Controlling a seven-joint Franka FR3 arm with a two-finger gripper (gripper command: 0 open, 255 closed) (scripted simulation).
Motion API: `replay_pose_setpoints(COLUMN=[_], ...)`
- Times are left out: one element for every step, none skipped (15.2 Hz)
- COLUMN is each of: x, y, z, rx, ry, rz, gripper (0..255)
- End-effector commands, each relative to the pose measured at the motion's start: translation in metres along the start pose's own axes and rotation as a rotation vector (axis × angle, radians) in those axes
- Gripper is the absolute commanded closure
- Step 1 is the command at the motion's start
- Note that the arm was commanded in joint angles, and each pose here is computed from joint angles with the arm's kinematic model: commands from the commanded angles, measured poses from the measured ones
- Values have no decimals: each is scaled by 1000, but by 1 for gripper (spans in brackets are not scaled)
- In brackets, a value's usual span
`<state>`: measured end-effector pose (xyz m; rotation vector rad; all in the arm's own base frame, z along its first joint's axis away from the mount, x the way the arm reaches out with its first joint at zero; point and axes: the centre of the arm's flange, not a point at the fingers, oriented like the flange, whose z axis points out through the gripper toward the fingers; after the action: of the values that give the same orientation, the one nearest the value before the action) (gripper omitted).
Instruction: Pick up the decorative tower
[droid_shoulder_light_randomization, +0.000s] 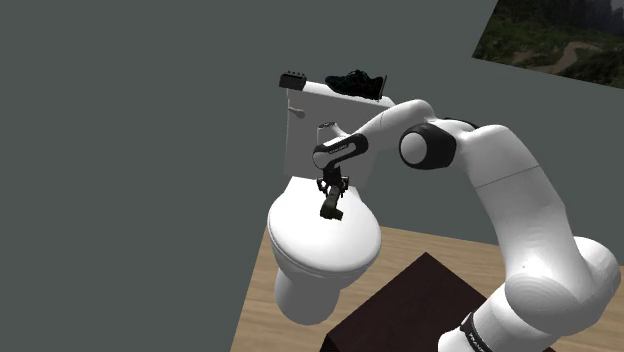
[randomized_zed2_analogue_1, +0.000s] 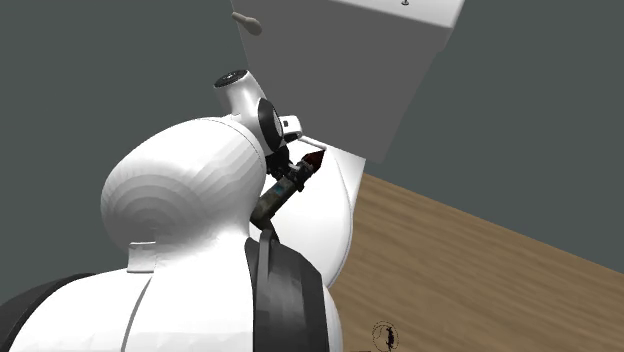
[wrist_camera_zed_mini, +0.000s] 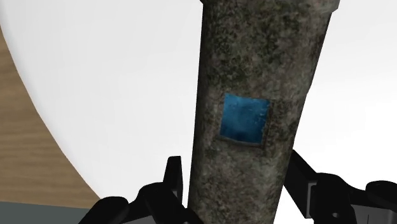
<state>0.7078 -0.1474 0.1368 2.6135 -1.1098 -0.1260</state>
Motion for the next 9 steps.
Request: replay_pose_setpoints(x=[0, 0, 0, -1, -1, 0, 0, 0, 0], y=[0, 0, 0, 0, 1, 3, 5, 6, 8], z=[1, 1, 1, 1, -4, -9, -14, -19, -24], rx=[0, 0, 0, 0, 0, 0, 0, 0, 0], ry=[-1, -1, -1, -1, -1, -1, -1, -1, -1], rz=[-1, -1, -1, -1, -1, -1, -1, -1, -1], gripper=[255, 255, 255, 255, 255, 255, 255, 255, 255])
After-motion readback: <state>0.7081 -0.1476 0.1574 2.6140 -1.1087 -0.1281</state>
